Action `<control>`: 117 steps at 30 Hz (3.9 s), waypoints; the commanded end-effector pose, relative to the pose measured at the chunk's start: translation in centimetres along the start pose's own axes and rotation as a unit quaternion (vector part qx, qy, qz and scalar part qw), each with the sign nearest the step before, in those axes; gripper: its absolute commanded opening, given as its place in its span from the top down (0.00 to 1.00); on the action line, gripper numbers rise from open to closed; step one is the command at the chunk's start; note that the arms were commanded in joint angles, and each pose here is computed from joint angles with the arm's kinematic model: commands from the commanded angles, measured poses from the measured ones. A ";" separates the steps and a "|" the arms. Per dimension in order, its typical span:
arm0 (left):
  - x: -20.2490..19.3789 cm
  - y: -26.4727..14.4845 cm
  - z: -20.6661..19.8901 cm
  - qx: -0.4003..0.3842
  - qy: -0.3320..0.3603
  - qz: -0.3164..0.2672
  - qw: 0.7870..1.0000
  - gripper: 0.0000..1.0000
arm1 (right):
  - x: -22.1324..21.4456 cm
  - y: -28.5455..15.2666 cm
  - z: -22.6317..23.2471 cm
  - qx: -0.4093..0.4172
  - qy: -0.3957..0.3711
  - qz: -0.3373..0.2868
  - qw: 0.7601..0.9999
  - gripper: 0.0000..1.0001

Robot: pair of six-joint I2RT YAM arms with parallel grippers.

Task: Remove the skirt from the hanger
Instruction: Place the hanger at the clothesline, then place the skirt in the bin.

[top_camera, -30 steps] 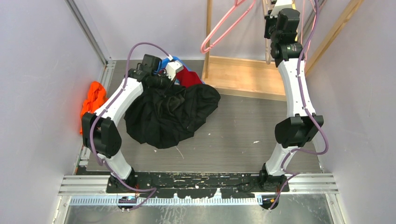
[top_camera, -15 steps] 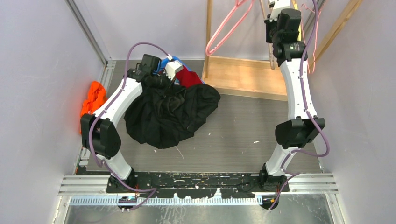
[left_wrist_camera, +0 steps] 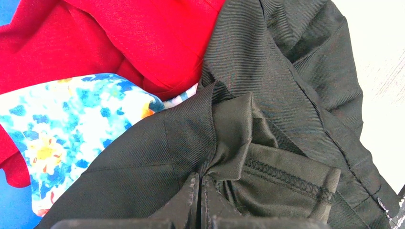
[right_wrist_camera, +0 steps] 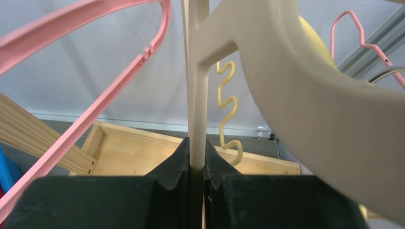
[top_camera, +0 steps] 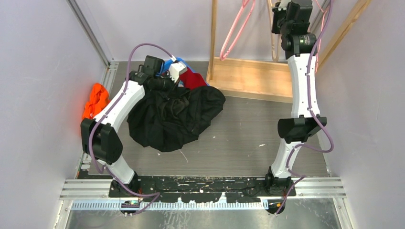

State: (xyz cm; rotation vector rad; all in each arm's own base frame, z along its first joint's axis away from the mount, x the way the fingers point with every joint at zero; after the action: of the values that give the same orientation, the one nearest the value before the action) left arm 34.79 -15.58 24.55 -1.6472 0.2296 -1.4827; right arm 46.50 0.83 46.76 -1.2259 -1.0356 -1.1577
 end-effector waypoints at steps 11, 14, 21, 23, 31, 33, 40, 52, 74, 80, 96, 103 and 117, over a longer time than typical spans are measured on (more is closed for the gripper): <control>1.2 -0.4 -1.8 -0.027 0.002 -0.011 1.000 1.00 | -2.7 1.1 0.1 -0.010 0.029 0.070 0.997 0.99; 1.2 -0.2 -1.9 -0.029 0.003 -0.007 1.000 1.00 | -3.4 1.7 0.1 -0.013 0.034 0.078 0.996 0.99; 1.5 -0.4 -1.9 -0.026 0.006 0.001 1.000 1.00 | -6.3 3.6 -1.0 -0.028 0.055 0.120 0.991 0.99; 1.7 -0.4 -1.8 -0.022 0.008 0.001 1.000 1.00 | -7.0 4.4 -1.4 -0.031 0.057 0.128 0.990 0.99; 1.4 -0.5 -2.0 -0.023 -0.001 0.017 1.000 1.00 | -9.4 6.9 -1.2 -0.025 0.073 0.147 0.986 0.99; 1.4 -0.4 -1.9 -0.024 -0.002 0.021 0.999 1.00 | -9.1 6.9 -1.1 -0.022 0.072 0.142 0.987 0.99; 1.9 0.3 -1.6 -0.025 -0.003 0.018 1.000 1.00 | -9.0 6.3 -1.4 -0.023 0.058 0.143 0.988 0.81; 2.4 0.8 -2.5 -0.033 0.009 0.020 0.999 1.00 | -8.9 2.9 -1.2 -0.001 0.055 0.164 0.985 0.61; 2.5 0.5 -3.3 -0.026 0.022 0.002 0.999 1.00 | -0.6 -5.4 -0.8 0.012 0.046 0.047 0.998 0.18; 2.5 -0.1 -3.1 -0.002 0.027 0.001 1.000 1.00 | 1.2 -9.3 -0.4 0.029 0.041 0.011 0.999 0.13; 2.3 -0.7 -4.1 -0.010 0.026 -0.005 1.000 1.00 | 0.8 -11.2 -1.4 -0.009 0.028 0.002 1.000 0.09; 2.3 -0.9 -4.2 -0.006 0.027 -0.007 1.000 1.00 | 3.5 -11.9 -2.1 -0.044 0.025 -0.054 0.997 0.05; 2.7 0.5 -3.2 0.002 0.022 -0.004 1.000 1.00 | 4.6 -15.5 1.4 0.039 0.030 -0.088 0.995 0.02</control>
State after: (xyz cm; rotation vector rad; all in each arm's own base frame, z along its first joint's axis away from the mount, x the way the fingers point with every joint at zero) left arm 31.90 -18.37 24.55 -1.6306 0.2951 -1.4762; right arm 33.84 -0.14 51.63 -1.1724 -1.0465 -1.2743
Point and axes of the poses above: each gripper's point midway between its finger pads, its own y axis out along the fingers, its own z axis along the line the jaws close on, x = y × z, the point moved 7 cm from there along -y, back along the fingers, and after that the axes turned 13 degrees about y, right-handed, at the moved point
